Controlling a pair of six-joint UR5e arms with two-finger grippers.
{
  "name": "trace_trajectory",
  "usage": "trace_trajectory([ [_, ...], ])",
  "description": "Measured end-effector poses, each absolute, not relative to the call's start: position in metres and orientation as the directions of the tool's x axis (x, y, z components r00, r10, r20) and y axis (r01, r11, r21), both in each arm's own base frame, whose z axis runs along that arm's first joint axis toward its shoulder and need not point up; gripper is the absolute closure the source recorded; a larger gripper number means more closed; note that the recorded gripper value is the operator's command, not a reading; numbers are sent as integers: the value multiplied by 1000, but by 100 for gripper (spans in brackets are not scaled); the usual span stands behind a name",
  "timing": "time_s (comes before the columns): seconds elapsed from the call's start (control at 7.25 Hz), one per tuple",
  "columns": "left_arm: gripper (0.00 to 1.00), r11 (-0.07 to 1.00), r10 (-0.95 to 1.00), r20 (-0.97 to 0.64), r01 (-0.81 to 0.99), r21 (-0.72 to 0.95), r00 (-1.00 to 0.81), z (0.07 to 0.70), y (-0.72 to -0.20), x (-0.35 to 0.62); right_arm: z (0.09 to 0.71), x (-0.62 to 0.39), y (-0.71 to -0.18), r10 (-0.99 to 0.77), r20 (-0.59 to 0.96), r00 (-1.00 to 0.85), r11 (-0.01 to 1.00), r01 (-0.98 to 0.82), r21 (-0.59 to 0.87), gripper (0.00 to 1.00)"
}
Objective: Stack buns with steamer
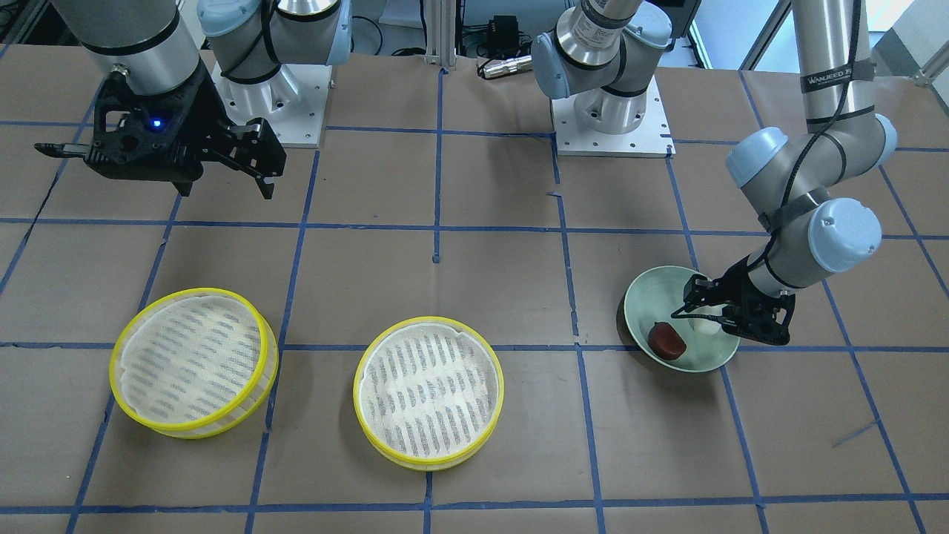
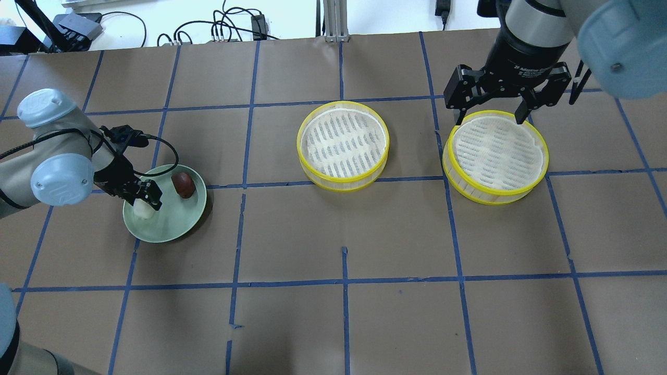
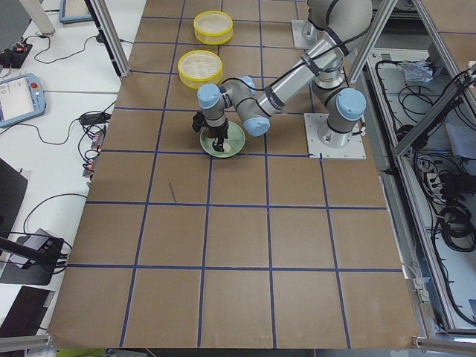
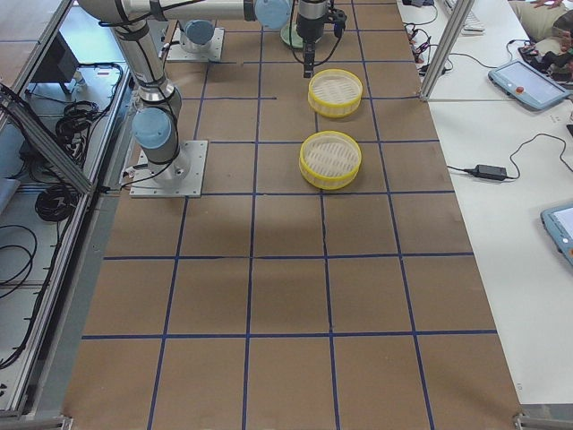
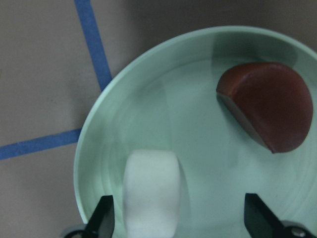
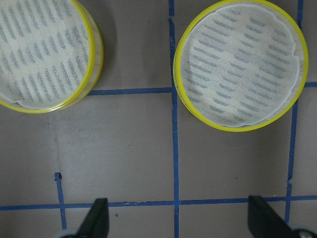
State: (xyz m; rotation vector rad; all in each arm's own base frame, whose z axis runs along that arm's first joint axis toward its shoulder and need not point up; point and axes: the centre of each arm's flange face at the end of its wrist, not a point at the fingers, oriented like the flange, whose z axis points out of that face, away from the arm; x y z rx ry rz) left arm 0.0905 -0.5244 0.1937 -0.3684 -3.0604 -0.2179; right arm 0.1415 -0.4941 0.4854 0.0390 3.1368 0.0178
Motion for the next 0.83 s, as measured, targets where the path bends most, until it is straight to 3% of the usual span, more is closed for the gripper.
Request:
trace_trajectory([
  [0.14, 91, 960, 236, 58, 242, 140, -970, 194, -525, 92, 485, 142, -494, 25, -4, -1000, 1000, 25, 12, 0],
  [0.41, 91, 962, 235, 48, 240, 134, -971, 210, -538, 92, 485, 141, -494, 25, -3, -1000, 1000, 25, 12, 0],
  [0.83, 89, 977, 155, 31, 157, 140, -987, 299, -602, 11, 483, 135, -495, 25, 5, -1000, 999, 26, 21, 0],
])
